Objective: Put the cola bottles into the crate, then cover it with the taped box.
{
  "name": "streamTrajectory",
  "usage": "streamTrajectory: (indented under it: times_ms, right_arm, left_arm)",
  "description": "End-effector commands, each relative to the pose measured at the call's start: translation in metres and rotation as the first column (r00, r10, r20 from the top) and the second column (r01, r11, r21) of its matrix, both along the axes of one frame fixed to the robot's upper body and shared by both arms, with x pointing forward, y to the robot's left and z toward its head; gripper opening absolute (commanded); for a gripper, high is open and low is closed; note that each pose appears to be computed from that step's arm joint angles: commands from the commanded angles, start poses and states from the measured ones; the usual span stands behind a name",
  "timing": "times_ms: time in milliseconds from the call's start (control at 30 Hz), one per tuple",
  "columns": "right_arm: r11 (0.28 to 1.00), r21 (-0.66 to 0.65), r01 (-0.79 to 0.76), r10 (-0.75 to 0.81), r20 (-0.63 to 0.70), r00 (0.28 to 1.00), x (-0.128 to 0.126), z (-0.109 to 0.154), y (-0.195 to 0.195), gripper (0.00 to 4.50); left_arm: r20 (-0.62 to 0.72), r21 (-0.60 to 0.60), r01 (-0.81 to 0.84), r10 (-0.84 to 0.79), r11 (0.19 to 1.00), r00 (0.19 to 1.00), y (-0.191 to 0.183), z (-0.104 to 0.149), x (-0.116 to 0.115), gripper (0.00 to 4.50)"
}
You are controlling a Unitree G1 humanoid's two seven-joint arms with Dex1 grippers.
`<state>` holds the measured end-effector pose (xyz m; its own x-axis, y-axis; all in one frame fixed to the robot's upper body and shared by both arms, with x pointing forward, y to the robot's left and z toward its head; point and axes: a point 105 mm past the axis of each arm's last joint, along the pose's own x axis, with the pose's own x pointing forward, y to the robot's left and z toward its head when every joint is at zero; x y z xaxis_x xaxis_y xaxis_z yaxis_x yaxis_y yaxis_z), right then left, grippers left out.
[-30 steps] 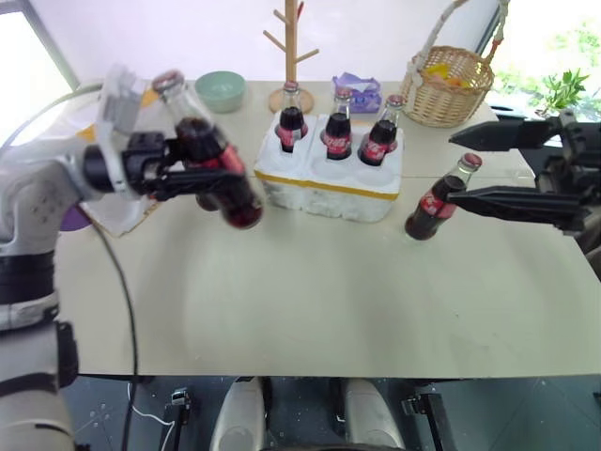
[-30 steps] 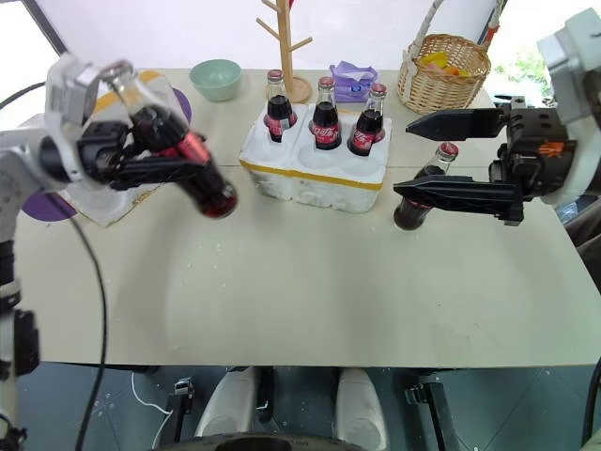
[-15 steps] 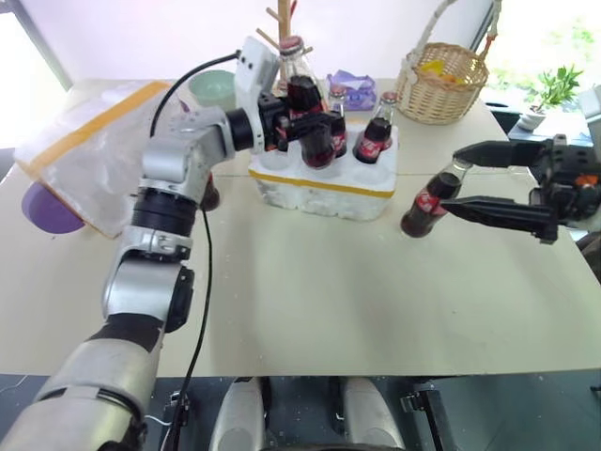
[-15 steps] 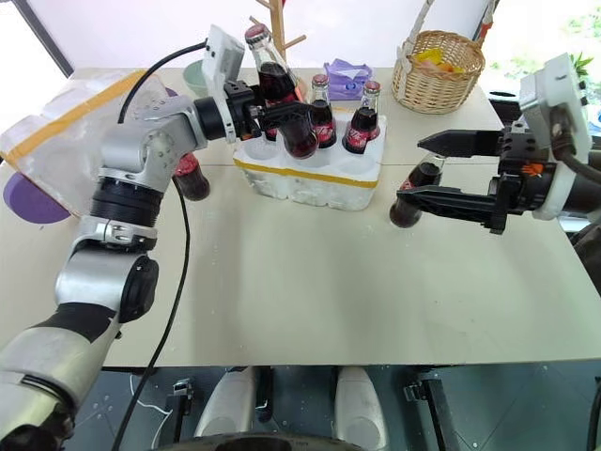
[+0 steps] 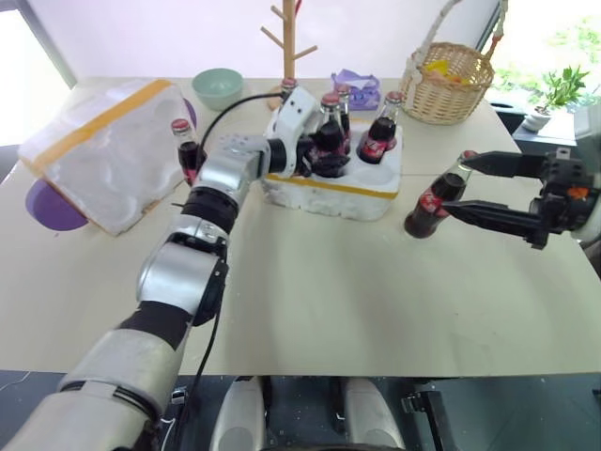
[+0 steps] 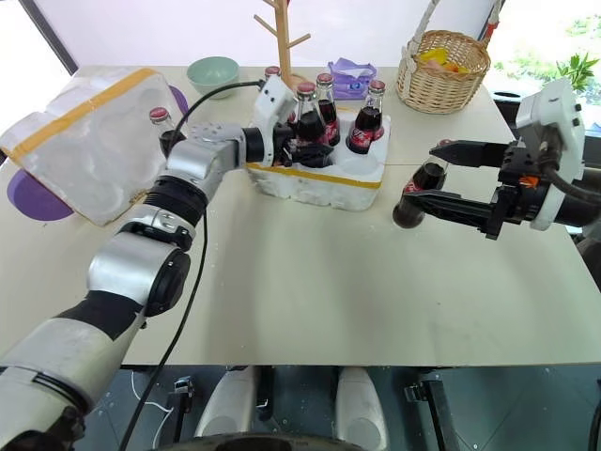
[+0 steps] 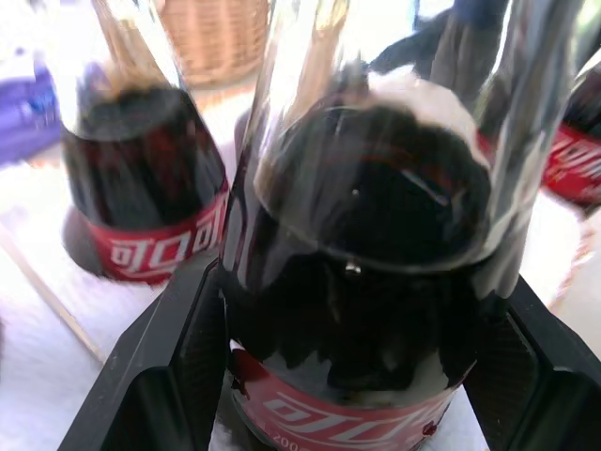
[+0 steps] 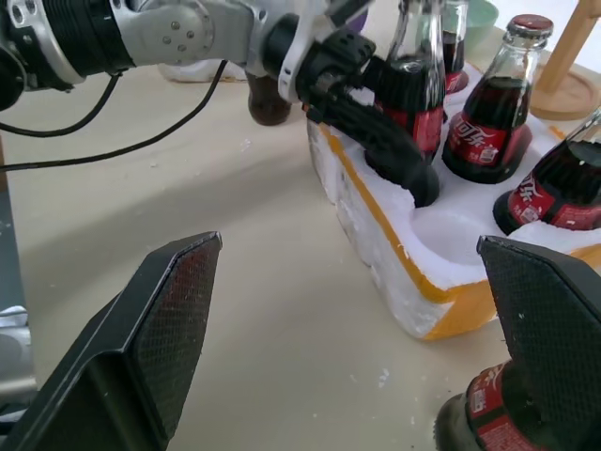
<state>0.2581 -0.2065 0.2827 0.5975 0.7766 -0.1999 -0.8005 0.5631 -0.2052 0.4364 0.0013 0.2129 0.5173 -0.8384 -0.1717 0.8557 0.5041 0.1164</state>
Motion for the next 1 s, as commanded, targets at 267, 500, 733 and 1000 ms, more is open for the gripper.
streamTrajectory:
  times_ms: [267,500,733,1000]
  right_arm:
    - [1.000,-0.012,-0.014,0.014,0.043,0.999,0.003,0.004,0.005,4.50]
    - [1.000,0.000,-0.024,0.024,0.034,0.999,0.005,0.000,0.007,4.50]
    - [0.999,0.003,-0.037,0.037,0.030,0.999,0.012,-0.002,0.010,4.50]
    - [0.999,0.012,-0.045,0.044,0.039,0.998,0.018,0.000,0.013,4.50]
  left_arm:
    - [0.071,-0.206,0.104,-0.091,0.973,0.993,0.042,0.053,-0.021,4.46]
    - [0.072,-0.305,0.220,-0.208,0.926,0.975,0.125,0.068,-0.104,4.46]
    - [-0.034,-0.180,-0.248,0.246,0.952,0.969,0.224,0.020,-0.102,4.46]
    - [0.026,-0.125,-0.426,0.432,0.896,0.902,0.238,0.001,-0.079,4.46]
